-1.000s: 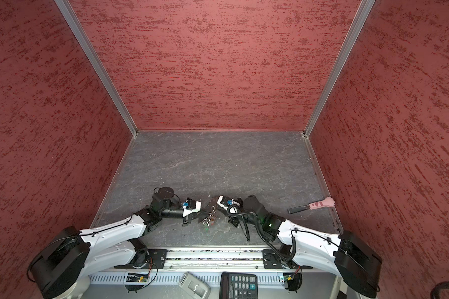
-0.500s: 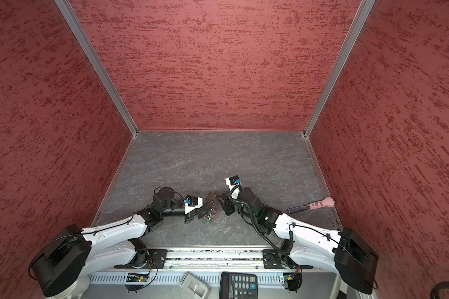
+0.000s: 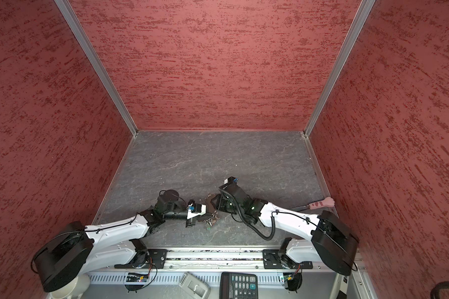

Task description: Put the keys on the keyring

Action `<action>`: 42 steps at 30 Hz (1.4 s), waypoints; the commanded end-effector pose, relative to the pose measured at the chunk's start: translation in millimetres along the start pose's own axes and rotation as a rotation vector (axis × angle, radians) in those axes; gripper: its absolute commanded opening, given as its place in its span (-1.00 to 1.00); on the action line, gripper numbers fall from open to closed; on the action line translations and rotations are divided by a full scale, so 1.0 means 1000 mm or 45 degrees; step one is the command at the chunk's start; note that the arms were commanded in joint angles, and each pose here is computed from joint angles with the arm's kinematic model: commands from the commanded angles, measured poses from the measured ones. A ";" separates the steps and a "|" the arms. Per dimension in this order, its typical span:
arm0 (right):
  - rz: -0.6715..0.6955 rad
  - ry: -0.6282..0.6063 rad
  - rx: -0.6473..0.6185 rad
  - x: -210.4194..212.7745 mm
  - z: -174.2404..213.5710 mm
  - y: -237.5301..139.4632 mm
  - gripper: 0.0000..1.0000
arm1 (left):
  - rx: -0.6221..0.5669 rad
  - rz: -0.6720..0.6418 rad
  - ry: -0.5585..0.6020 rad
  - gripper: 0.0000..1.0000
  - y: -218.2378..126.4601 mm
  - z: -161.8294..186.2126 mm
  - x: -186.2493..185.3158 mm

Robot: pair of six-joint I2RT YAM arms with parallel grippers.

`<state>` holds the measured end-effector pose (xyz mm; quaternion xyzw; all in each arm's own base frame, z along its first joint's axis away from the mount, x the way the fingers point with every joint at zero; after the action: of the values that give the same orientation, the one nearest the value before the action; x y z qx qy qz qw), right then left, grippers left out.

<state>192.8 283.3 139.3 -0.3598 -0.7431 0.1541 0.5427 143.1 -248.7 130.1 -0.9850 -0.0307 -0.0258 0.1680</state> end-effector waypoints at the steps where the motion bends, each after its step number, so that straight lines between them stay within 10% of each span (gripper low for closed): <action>1: -0.001 0.142 0.088 0.003 0.005 0.004 -0.06 | -0.014 0.034 0.039 -1.00 0.002 -0.006 -0.002; 15: 0.046 0.190 0.196 -0.011 0.017 0.021 -0.10 | 0.005 0.021 0.051 -1.00 0.006 -0.005 -0.003; 28: -0.033 0.200 0.205 -0.004 0.016 0.032 -0.69 | 0.046 0.021 0.056 -1.00 0.011 -0.002 -0.003; 42: 0.128 0.035 -0.136 -0.034 -0.039 -0.014 -0.97 | -0.114 -0.104 -0.149 0.06 -0.009 -0.038 0.009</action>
<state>209.0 267.5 121.9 -0.3818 -0.7111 0.1712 0.5650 143.0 -252.3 144.1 -0.9855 -0.0573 -0.0128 0.1589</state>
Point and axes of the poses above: each gripper's point midway between its finger pads, its own y axis out along the fingers, its own x axis along the line the jaws close on, z = x × y, the point moved 4 cm from there along -y, back along the fingers, and after that the axes turned 6 degrees about -y, right-handed, at the moved point
